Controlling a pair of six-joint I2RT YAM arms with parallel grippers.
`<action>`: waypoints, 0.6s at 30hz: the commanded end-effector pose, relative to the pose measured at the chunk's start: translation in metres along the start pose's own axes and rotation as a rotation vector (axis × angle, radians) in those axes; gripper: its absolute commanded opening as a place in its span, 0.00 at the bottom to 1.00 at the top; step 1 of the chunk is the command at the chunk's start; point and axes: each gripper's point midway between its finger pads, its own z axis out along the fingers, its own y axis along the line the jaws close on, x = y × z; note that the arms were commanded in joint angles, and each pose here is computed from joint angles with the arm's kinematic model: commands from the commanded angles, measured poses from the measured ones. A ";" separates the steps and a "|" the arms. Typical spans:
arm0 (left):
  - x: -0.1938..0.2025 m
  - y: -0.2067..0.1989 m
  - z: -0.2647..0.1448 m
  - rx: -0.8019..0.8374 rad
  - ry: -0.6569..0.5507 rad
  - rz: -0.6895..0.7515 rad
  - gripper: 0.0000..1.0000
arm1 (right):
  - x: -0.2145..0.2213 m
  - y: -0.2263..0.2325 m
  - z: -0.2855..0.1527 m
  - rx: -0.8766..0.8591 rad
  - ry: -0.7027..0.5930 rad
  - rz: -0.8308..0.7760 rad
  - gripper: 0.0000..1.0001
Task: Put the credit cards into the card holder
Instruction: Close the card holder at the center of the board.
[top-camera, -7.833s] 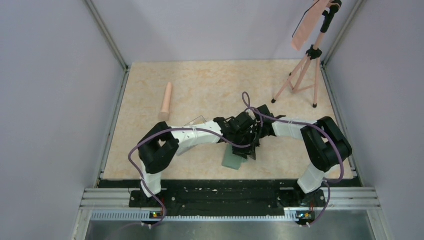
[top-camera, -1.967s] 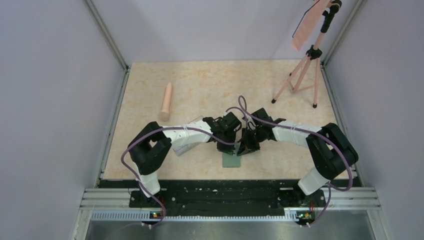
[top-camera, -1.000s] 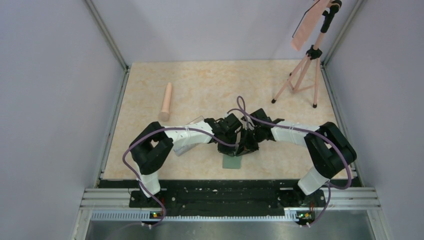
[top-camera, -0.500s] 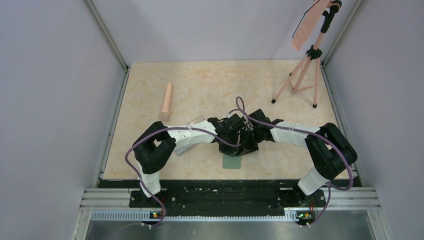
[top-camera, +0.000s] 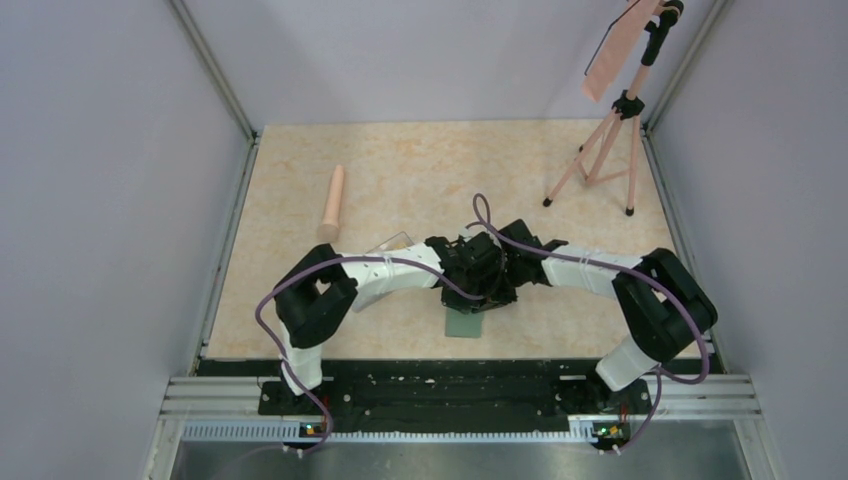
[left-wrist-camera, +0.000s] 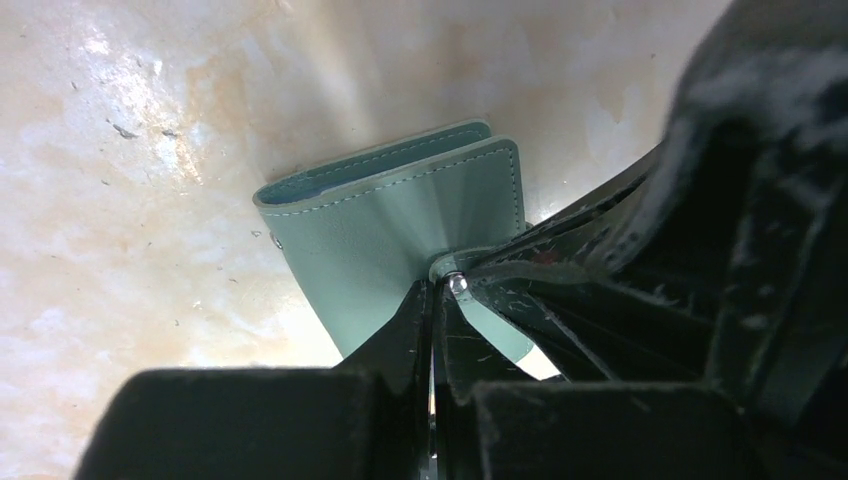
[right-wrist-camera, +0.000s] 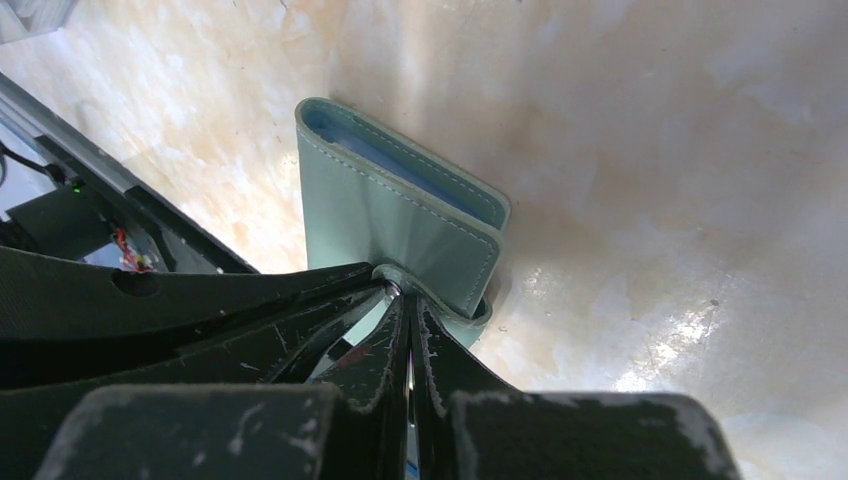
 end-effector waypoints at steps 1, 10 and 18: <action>0.007 -0.017 0.002 0.006 0.006 0.076 0.00 | 0.026 -0.025 -0.006 0.177 0.056 -0.047 0.00; -0.004 -0.023 -0.018 0.039 -0.045 0.061 0.00 | 0.007 -0.001 -0.021 0.134 -0.009 -0.073 0.00; -0.011 -0.031 -0.034 0.083 -0.086 0.044 0.00 | 0.004 0.014 -0.027 0.060 -0.050 -0.085 0.00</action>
